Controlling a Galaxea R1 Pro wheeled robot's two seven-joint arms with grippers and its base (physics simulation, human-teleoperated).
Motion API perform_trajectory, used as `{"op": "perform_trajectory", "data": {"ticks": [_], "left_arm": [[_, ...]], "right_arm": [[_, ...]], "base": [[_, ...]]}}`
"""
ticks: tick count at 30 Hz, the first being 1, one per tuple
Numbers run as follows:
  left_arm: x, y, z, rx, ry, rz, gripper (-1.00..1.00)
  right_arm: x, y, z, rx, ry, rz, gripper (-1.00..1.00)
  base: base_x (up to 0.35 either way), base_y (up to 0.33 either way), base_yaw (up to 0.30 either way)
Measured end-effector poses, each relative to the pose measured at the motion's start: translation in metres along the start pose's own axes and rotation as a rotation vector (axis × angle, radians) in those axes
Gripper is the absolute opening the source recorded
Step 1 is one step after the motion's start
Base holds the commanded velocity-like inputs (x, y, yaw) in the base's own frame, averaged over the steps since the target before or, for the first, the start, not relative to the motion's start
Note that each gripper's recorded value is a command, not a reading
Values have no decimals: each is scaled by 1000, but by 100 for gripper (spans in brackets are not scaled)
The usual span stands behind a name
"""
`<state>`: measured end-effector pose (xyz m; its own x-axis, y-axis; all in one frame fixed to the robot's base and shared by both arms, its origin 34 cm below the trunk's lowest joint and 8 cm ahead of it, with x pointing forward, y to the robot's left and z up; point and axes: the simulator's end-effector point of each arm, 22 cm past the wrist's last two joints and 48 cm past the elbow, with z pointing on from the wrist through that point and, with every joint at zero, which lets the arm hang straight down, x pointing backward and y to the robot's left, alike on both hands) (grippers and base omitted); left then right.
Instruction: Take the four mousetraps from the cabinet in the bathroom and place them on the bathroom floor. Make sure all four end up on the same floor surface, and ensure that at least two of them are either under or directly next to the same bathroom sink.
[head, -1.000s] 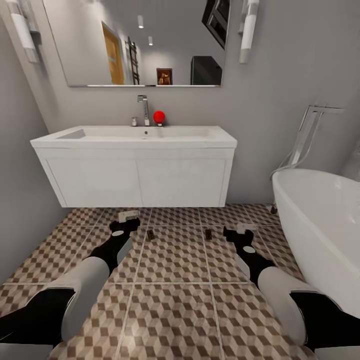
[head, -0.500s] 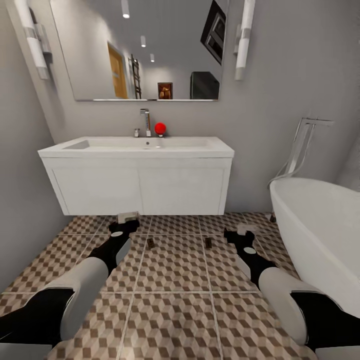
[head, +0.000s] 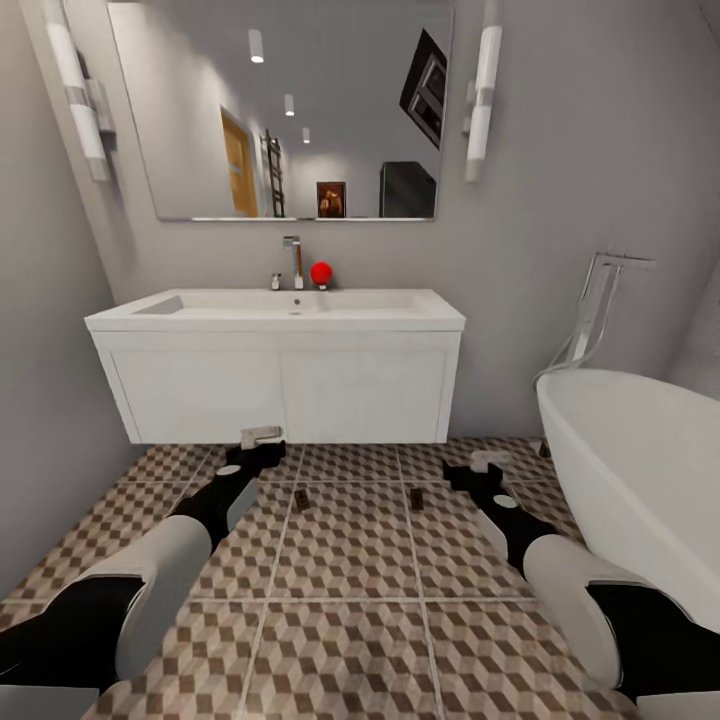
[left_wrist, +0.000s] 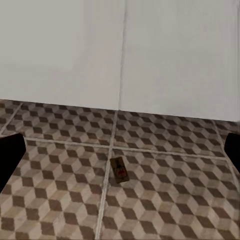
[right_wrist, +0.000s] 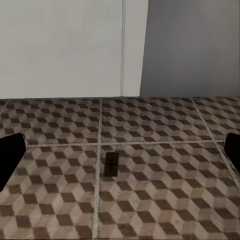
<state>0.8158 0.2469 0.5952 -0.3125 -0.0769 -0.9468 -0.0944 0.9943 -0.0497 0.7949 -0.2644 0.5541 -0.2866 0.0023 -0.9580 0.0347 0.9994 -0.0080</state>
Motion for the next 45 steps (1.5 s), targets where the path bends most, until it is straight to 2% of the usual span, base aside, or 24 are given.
{"op": "perform_trajectory", "data": {"ticks": [5, 11, 22, 30, 45], "left_arm": [[-12, 2, 0, 11, 1, 1, 100], [-25, 8, 0, 5, 3, 3, 100], [-42, 28, -1, -23, 21, 9, 100], [-51, 38, -3, -39, 39, 12, 100], [-67, 62, -8, -72, 78, 16, 100]], "right_arm": [[-8, -4, 0, -36, 18, -8, 100], [-20, -11, -1, -47, 25, -13, 100], [-41, -36, -3, -26, 43, -24, 100], [-49, -43, -5, -15, 71, -24, 100], [-78, -54, -8, 7, 83, -27, 100]], "base": [[0, 0, 0], [0, 0, 0], [0, 0, 0], [0, 0, 0], [0, 0, 0]]}}
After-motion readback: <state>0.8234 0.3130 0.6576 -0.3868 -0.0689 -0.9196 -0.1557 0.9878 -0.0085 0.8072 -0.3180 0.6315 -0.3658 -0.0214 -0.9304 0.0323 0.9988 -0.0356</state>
